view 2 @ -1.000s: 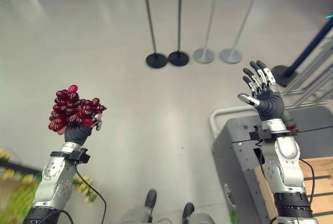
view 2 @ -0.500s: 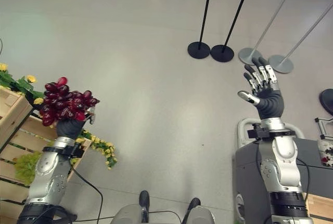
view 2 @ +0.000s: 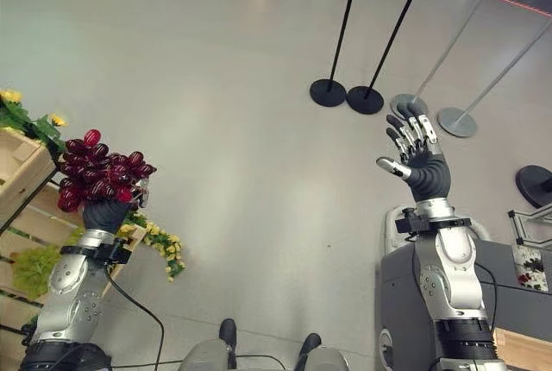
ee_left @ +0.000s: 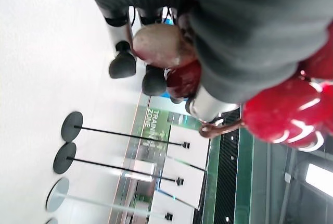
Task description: Pick up the fruits from the basket on one side to the basket on the other side
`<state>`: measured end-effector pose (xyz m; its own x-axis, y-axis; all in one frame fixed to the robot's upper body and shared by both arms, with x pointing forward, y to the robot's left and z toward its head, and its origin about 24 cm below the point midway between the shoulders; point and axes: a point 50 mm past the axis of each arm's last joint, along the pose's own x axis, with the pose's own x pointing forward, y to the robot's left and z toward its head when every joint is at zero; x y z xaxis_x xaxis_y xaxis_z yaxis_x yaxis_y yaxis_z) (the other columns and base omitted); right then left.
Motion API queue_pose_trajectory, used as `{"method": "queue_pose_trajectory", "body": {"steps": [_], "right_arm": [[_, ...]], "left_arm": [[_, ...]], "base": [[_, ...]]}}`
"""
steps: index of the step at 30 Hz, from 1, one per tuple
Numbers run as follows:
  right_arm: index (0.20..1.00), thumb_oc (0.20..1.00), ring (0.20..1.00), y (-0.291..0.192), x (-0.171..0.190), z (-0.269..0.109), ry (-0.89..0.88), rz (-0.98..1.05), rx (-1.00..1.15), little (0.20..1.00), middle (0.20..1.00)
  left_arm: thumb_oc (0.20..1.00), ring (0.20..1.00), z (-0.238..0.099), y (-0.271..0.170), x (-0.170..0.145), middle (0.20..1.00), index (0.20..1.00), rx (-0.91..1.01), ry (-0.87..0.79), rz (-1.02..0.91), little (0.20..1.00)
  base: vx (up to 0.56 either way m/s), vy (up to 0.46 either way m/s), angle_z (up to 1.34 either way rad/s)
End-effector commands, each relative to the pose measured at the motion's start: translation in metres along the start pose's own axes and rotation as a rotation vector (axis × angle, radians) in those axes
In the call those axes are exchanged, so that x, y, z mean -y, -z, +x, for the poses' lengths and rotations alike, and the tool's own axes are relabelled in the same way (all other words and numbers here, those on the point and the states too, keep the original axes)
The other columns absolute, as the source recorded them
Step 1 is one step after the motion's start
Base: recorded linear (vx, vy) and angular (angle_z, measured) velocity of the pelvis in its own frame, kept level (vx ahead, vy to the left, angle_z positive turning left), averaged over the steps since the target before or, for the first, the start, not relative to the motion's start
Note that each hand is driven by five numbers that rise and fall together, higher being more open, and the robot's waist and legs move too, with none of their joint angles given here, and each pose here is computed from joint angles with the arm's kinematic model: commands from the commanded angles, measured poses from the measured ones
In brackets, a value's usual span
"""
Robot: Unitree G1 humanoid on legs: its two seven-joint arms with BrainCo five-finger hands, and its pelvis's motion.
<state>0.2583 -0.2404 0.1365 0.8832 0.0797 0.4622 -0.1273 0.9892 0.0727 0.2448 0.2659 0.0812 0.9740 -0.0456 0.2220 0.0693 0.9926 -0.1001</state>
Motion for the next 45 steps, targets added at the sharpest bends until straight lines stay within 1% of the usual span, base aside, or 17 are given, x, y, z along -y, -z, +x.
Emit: {"method": "queue_pose_trajectory", "body": {"steps": [1, 8, 11, 16, 18, 26, 33, 38, 41, 45], "right_arm": [[1.0, 1.0, 1.0, -0.019, 0.0, 0.009, -0.013, -0.047, 0.108, 1.0, 1.0], [1.0, 1.0, 1.0, -0.021, -0.004, 0.009, -0.005, -0.064, 0.132, 1.0, 1.0], [1.0, 1.0, 1.0, -0.03, -0.004, 0.008, -0.021, -0.091, 0.163, 1.0, 1.0], [1.0, 1.0, 1.0, -0.035, -0.007, 0.006, -0.035, -0.082, 0.182, 1.0, 1.0], [1.0, 1.0, 1.0, -0.038, -0.006, 0.007, -0.035, -0.113, 0.19, 1.0, 1.0], [1.0, 1.0, 1.0, -0.042, -0.009, 0.008, -0.034, -0.111, 0.221, 1.0, 1.0], [1.0, 1.0, 1.0, -0.043, -0.014, 0.009, -0.056, -0.085, 0.236, 1.0, 1.0], [1.0, 1.0, 1.0, -0.055, -0.011, 0.016, -0.029, -0.14, 0.287, 1.0, 1.0], [1.0, 1.0, 1.0, -0.054, -0.015, 0.019, -0.038, -0.141, 0.29, 1.0, 1.0], [1.0, 1.0, 1.0, -0.049, -0.016, 0.018, -0.022, -0.134, 0.274, 1.0, 1.0]], "left_arm": [[0.2, 0.2, 0.008, -0.042, -0.002, 0.2, 0.2, 0.204, 0.025, 0.105, 0.2], [0.2, 0.2, 0.021, -0.042, 0.009, 0.2, 0.2, 0.215, 0.063, 0.115, 0.2], [0.2, 0.2, 0.03, -0.048, 0.014, 0.2, 0.2, 0.243, 0.082, 0.12, 0.2], [0.2, 0.2, 0.03, -0.049, 0.014, 0.2, 0.2, 0.25, 0.06, 0.135, 0.2], [0.2, 0.2, 0.031, -0.049, 0.015, 0.2, 0.2, 0.252, 0.052, 0.129, 0.2], [0.2, 0.2, 0.042, -0.055, 0.032, 0.2, 0.2, 0.291, 0.098, 0.124, 0.2], [0.2, 0.2, 0.047, -0.055, 0.041, 0.2, 0.2, 0.292, 0.126, 0.139, 0.2], [0.2, 0.2, 0.059, -0.051, 0.052, 0.2, 0.2, 0.286, 0.137, 0.122, 0.2], [0.2, 0.2, 0.062, -0.048, 0.048, 0.2, 0.2, 0.269, 0.125, 0.154, 0.2], [0.2, 0.2, 0.057, -0.038, 0.039, 0.2, 0.2, 0.219, 0.08, 0.203, 0.2]], "base": [[0.08, 0.223, 0.35], [0.07, 0.159, 0.49], [0.15, -0.128, 0.49], [0.05, -0.16, 0.91], [0.0, -0.171, 0.53], [-0.04, -0.178, 0.54], [-0.06, -0.123, 0.46], [-0.12, 0.074, 0.71], [-0.07, 0.017, 0.35], [0.04, 0.074, 0.21]]}}
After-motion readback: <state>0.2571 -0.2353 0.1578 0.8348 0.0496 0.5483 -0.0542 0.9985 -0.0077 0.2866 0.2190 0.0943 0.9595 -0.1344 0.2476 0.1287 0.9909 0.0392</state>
